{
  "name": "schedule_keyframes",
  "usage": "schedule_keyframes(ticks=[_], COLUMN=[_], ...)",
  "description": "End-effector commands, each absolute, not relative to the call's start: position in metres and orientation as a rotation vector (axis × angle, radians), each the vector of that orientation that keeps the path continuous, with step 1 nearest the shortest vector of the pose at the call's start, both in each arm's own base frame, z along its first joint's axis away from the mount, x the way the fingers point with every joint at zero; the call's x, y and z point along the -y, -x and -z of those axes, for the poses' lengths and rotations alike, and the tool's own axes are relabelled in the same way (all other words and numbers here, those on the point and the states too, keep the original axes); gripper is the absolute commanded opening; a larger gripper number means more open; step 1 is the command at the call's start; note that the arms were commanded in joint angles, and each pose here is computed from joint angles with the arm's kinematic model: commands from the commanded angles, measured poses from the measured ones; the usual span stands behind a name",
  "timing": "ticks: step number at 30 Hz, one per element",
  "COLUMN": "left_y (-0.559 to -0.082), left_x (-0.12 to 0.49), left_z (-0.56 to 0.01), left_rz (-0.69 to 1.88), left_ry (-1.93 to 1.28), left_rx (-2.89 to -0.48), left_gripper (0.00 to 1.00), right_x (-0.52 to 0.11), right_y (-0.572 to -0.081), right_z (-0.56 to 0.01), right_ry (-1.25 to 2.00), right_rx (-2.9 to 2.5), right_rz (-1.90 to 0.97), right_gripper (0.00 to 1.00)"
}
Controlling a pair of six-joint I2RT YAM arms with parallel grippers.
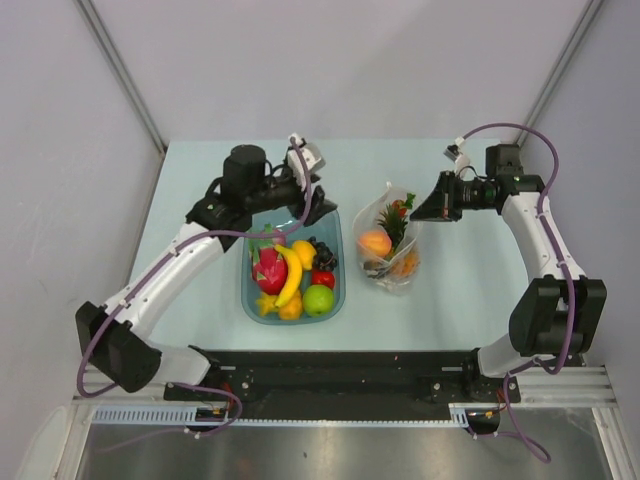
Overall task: Place the food in the zip-top bag and seal the zipper
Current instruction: Pick up the fake fruit from the bin.
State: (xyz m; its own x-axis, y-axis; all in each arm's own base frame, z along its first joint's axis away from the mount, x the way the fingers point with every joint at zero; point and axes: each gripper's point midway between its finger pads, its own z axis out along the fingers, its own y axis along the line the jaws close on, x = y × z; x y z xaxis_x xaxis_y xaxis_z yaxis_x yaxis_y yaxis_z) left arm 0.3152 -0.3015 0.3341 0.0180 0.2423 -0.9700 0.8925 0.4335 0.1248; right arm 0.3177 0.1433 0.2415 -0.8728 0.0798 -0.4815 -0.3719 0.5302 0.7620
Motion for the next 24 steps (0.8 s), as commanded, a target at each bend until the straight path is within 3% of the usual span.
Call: schedule_keyframes(ticks=[1,8,11,12,19,24], left_y=[-0.289,-0.251,-0.251,-0.249,-0.239,-0.257], left_x=[0.259,0.242,0.253,0.257,0.276,0.276], left_z=[-0.241,-0.171,-0.150,-0.144,-0.114,-0.096], left_rz=[0.662,0.651,0.632,0.640,0.699,0.612], left_ry=[-1.271,-1.471,-1.464,-1.440,-1.287,-1.078], left_rx=[-1.716,-1.826,-1.936,-1.998,-2.218,-2.378], left_gripper=[0.77,0.71,0.51,0.50,0.51,0.60], right_x=[-0.145,-0.145,-0.154,-0.154,-0.152,-0.150], right_y=[-0.313,-0.308,-0.304,-0.304,-0.306,-0.307], right_z=[-0.258,-0.252,-0.253,-0.252,-0.254,-0.253], right_ry=[0.327,0.369,0.407,0.408,0.407,0.401], right_rx=[-2.270,-2.282,-2.281,-2.281,-2.277,-2.279], right_rz=[-1.252,-1.222,-1.230,-1.229,-1.213,-1.210], right_gripper=[0.00,0.00,0.00,0.00,0.00,0.00])
